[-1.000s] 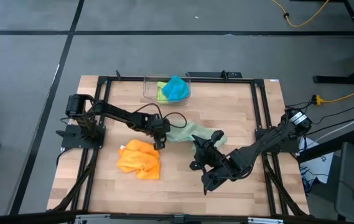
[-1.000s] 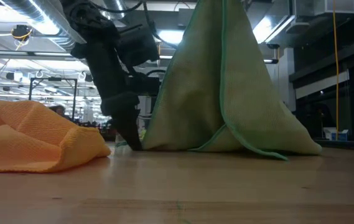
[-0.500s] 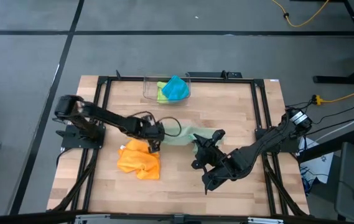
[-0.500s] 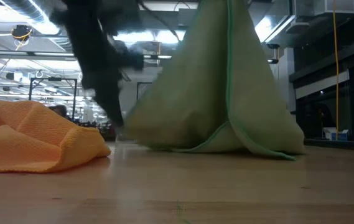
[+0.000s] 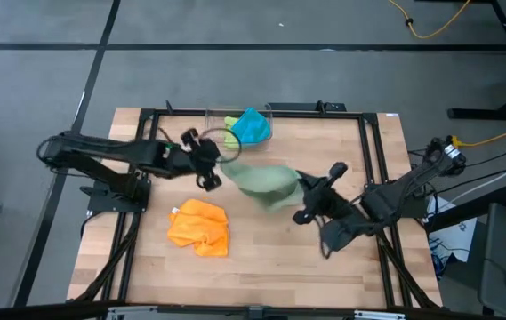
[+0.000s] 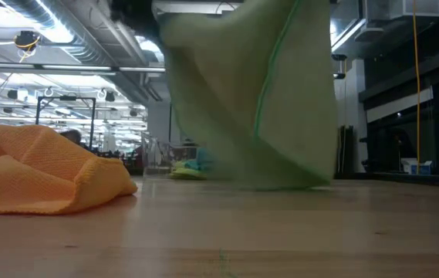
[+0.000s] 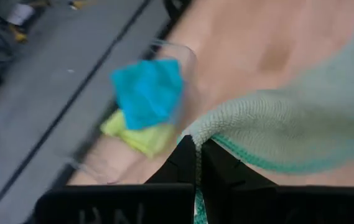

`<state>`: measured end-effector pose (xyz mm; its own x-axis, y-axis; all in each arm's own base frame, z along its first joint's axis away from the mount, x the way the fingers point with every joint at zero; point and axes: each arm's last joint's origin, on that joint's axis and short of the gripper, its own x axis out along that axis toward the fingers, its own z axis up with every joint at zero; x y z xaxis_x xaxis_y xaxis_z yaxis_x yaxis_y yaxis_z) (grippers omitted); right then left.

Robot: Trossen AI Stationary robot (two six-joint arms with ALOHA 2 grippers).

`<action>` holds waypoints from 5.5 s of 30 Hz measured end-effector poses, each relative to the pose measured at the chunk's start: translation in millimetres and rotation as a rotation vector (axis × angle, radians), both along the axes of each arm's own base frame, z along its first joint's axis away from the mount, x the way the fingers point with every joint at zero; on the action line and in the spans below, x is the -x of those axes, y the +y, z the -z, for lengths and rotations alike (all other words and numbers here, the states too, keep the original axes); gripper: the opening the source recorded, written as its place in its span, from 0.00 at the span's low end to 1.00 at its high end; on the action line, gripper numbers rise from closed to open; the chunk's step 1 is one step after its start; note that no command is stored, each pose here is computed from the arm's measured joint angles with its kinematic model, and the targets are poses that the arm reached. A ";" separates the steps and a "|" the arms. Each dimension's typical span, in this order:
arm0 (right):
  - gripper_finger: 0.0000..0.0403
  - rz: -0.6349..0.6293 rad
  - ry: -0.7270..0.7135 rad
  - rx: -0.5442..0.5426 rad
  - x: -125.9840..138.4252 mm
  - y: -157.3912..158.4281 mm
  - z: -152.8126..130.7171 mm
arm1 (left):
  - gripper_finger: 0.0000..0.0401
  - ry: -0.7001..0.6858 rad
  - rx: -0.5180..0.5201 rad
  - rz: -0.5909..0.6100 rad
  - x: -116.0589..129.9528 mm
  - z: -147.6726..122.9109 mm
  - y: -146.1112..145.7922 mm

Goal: Fold microfiber towels
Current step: Fold the green towel

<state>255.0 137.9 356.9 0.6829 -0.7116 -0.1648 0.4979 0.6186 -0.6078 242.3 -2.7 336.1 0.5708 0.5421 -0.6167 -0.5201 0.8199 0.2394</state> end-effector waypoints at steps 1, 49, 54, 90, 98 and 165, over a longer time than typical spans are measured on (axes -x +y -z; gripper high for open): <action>0.03 -0.007 -0.004 -0.009 5.1 -2.8 -4.8 | 0.00 -0.010 -0.018 -0.007 5.1 -8.4 1.1; 0.03 0.123 0.215 -0.081 34.3 -72.0 -8.4 | 0.00 0.050 -0.267 -0.189 -1.1 -32.3 40.0; 0.03 0.052 0.222 -0.279 33.3 -67.8 -4.4 | 0.00 0.054 -0.185 -0.094 -1.1 -29.4 30.3; 0.03 -0.303 0.143 -0.881 29.6 -7.3 132.8 | 0.00 0.215 0.295 0.215 6.3 83.6 -32.1; 0.03 -0.140 0.129 -0.865 42.2 -18.5 159.1 | 0.00 0.169 0.249 0.139 3.8 111.2 -5.1; 0.31 0.271 0.267 -1.057 59.1 -49.6 160.8 | 0.37 -0.118 0.263 0.048 -10.1 134.8 34.2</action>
